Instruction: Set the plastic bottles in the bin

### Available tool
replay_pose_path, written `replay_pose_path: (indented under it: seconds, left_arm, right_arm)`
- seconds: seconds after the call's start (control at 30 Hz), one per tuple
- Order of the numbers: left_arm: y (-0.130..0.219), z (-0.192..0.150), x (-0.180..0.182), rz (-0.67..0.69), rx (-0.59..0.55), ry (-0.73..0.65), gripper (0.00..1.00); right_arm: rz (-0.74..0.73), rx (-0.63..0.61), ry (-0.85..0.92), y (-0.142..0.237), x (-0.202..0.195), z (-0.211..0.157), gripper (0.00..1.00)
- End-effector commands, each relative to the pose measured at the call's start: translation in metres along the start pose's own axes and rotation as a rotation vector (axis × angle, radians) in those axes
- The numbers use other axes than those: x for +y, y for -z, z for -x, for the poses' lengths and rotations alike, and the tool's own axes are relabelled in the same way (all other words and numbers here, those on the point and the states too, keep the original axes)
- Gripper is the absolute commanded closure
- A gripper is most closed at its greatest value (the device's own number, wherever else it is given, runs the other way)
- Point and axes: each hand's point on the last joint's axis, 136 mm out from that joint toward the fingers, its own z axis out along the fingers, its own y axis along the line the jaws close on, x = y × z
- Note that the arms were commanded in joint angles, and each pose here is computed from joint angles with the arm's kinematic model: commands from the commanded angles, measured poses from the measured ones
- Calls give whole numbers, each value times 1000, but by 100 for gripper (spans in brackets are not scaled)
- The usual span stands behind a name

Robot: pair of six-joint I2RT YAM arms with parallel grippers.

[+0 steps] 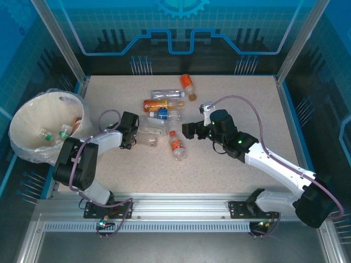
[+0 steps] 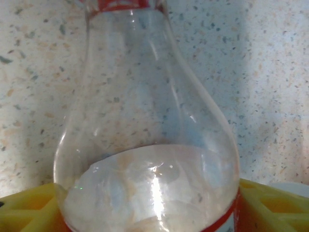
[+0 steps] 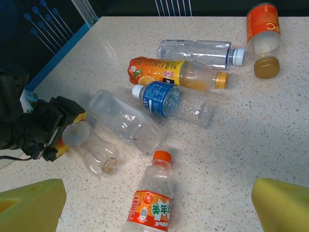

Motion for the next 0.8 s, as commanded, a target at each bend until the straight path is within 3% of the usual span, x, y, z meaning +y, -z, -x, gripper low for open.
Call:
replay_pose_path:
  seconds: [0.0, 0.13, 0.33, 0.47, 0.77]
  left_arm:
    - [1, 6, -3, -29, -17, -55, 38]
    - [7, 9, -7, -64, -34, -103, 44]
    - [23, 15, -13, -136, -55, -149, 45]
    - [40, 18, -26, -233, -73, -215, 44]
    - [104, 12, -81, -524, -134, -484, 45]
  right_arm:
    - [-27, 1, -15, -1, -7, 1, 0]
    - [-26, 4, -14, -2, -7, 0, 0]
    - [-118, -40, -77, 1, -24, 5, 0]
    - [-195, -55, -162, 1, -45, -4, 0]
    - [-194, -55, -179, 0, -47, -4, 0]
